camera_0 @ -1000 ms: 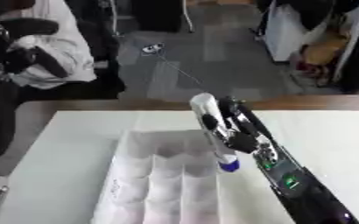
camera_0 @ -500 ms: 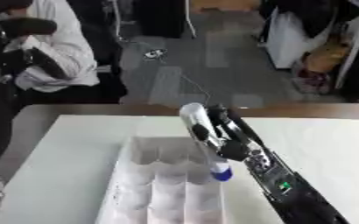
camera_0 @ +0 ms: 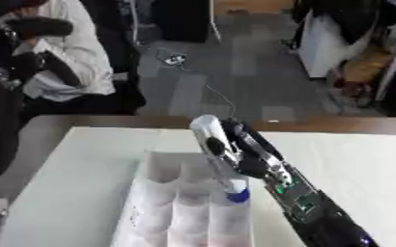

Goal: Pick up objects on the table and place them in the box.

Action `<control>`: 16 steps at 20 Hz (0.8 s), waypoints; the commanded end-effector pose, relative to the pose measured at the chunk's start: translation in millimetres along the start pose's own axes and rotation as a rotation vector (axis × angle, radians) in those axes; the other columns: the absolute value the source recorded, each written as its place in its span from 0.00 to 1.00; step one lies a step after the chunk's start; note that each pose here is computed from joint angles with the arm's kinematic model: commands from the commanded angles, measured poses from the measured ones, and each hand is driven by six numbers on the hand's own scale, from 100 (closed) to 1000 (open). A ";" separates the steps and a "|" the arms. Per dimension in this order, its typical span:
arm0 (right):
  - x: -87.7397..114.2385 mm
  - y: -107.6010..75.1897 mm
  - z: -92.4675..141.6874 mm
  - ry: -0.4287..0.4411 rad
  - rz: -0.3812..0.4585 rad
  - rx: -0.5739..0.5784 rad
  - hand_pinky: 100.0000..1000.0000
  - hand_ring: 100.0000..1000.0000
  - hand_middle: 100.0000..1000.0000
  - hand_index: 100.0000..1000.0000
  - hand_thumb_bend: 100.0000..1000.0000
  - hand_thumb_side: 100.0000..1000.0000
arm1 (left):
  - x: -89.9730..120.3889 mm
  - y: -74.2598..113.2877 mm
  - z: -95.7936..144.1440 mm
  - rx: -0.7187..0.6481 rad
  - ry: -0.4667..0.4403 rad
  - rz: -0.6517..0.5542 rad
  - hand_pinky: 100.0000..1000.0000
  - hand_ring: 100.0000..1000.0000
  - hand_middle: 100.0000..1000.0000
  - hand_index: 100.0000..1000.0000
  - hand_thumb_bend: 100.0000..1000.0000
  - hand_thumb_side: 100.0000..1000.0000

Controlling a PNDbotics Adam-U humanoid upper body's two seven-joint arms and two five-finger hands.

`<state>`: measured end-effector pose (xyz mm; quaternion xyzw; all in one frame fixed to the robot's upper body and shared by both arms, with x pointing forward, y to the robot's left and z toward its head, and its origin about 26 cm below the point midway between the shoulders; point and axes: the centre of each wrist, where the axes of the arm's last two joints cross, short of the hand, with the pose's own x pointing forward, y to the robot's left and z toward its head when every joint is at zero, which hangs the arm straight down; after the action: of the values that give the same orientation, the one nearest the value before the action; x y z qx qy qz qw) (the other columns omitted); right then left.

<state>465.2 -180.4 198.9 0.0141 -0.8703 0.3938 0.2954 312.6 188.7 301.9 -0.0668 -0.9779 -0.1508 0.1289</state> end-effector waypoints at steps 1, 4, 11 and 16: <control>8.1 -5.8 -11.3 -0.044 0.013 0.006 0.00 0.00 0.00 0.15 0.00 0.81 | 6.6 -0.7 -6.8 -0.012 -0.027 -0.009 0.38 0.66 0.78 0.83 0.48 0.89; 8.6 -6.1 -11.6 -0.057 0.031 0.004 0.00 0.00 0.00 0.17 0.00 0.82 | 7.0 -1.4 -8.1 -0.016 -0.027 -0.008 0.38 0.66 0.78 0.83 0.48 0.89; 4.4 -3.3 -7.6 -0.087 0.055 0.077 0.53 0.52 0.68 0.74 0.22 1.00 | 7.3 -1.7 -8.8 -0.021 -0.025 -0.010 0.38 0.66 0.78 0.83 0.48 0.89; 1.1 -3.2 -5.0 -0.082 0.055 0.107 0.65 0.58 0.74 0.78 0.29 1.00 | 7.3 -2.0 -9.1 -0.025 -0.025 -0.010 0.38 0.66 0.78 0.83 0.48 0.89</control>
<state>467.0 -179.9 194.0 0.0247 -0.8563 0.4455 0.2602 312.1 185.3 303.8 -0.0672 -0.9763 -0.1585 0.1311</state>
